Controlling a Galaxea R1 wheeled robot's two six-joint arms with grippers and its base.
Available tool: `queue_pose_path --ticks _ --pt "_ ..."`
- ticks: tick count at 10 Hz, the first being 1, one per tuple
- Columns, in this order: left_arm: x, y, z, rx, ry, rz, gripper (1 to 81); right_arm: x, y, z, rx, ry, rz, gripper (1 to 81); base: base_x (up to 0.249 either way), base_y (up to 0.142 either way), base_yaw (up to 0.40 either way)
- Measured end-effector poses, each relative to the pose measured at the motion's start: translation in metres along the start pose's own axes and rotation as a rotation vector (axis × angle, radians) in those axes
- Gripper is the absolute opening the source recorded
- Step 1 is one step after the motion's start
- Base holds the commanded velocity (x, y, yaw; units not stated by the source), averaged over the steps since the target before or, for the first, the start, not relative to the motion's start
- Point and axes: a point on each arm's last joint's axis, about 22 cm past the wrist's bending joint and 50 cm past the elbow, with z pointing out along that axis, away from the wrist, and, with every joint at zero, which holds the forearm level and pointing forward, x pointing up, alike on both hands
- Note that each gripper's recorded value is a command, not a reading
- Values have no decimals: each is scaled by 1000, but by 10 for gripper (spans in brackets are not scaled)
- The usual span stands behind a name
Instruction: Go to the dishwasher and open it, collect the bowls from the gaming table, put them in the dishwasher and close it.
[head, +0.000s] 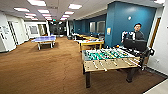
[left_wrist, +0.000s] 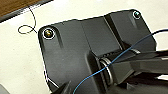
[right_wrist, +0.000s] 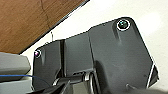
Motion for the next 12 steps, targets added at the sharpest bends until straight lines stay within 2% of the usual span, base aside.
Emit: queue_pose_path --ticks 12 --pt "2 0 0 1 4 -13 811 -2 0 0 0 -2 0 811 0 0 0"
